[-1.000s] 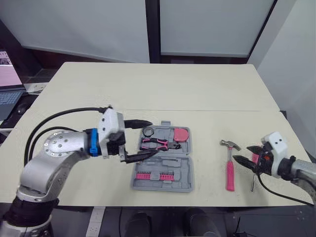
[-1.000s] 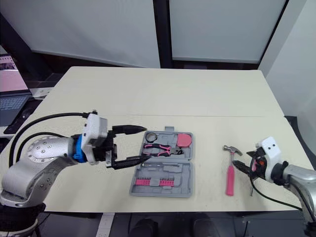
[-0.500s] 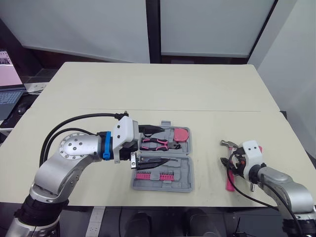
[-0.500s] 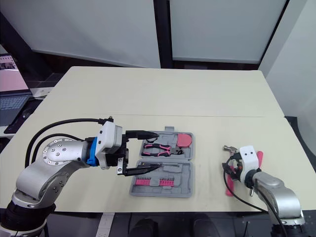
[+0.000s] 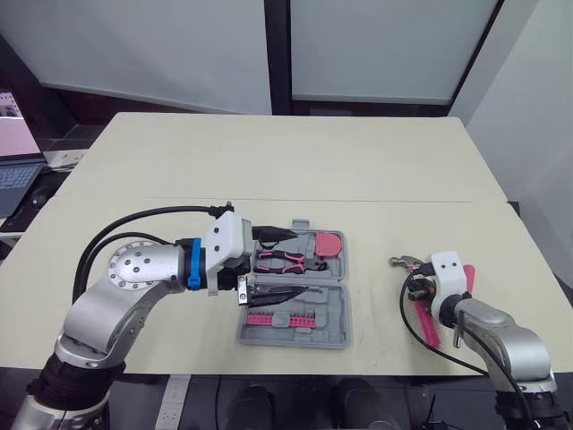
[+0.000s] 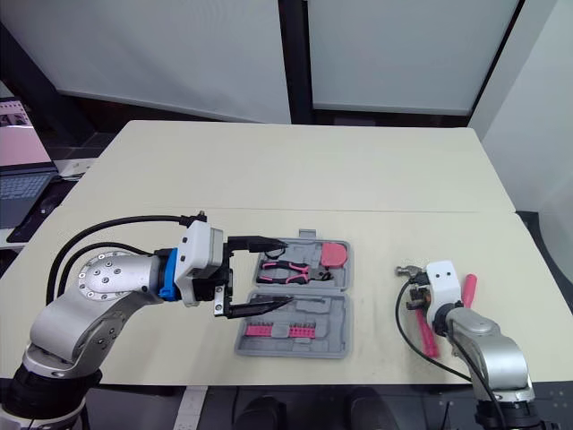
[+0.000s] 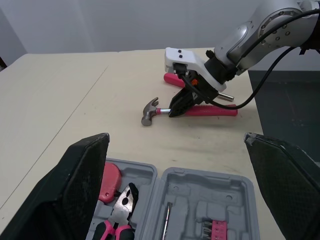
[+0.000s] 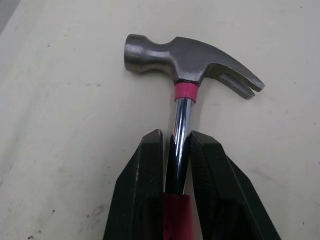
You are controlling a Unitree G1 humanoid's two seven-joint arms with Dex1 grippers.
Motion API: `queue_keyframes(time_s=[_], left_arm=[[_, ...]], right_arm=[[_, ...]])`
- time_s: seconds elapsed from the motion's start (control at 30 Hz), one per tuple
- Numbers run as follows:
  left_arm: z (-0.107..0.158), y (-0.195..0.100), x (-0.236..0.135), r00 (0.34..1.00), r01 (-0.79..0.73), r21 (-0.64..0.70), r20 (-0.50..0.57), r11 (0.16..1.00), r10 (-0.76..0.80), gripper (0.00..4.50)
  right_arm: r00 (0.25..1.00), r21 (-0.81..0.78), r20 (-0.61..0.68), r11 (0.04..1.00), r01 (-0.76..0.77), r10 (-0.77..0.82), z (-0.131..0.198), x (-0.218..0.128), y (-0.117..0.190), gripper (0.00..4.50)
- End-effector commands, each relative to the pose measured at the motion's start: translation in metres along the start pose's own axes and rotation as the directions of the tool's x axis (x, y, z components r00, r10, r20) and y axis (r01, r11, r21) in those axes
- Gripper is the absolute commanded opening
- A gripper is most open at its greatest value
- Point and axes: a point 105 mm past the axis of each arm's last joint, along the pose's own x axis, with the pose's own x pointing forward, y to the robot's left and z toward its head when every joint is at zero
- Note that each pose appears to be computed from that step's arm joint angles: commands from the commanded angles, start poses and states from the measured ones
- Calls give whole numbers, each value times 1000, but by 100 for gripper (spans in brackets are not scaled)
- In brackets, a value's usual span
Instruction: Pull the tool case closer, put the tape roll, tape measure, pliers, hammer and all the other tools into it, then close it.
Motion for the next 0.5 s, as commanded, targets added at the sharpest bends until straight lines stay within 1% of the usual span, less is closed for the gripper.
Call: queue_keyframes(time_s=[0.03, 0.1, 0.3, 0.4, 0.5], left_arm=[[7, -6, 2, 1000, 6, 37, 18, 999, -6, 450], [6, -7, 2, 1000, 7, 34, 18, 999, -7, 450], [-1, -15, -3, 1000, 15, 8, 0, 1000, -15, 450], [-4, -19, -6, 1000, 15, -2, -10, 1000, -15, 450], [-6, -21, -9, 1000, 9, -12, -24, 1000, -10, 450]], right_arm=[[1000, 14, -5, 1000, -17, 17, 3, -7, 6, 23], [999, 24, -21, 999, -38, 39, 3, -11, 10, 23], [984, 60, -95, 988, -146, 151, -3, -27, 39, 23], [981, 77, -102, 984, -159, 166, -2, -28, 48, 23], [981, 97, -99, 983, -155, 165, -1, -20, 56, 23]])
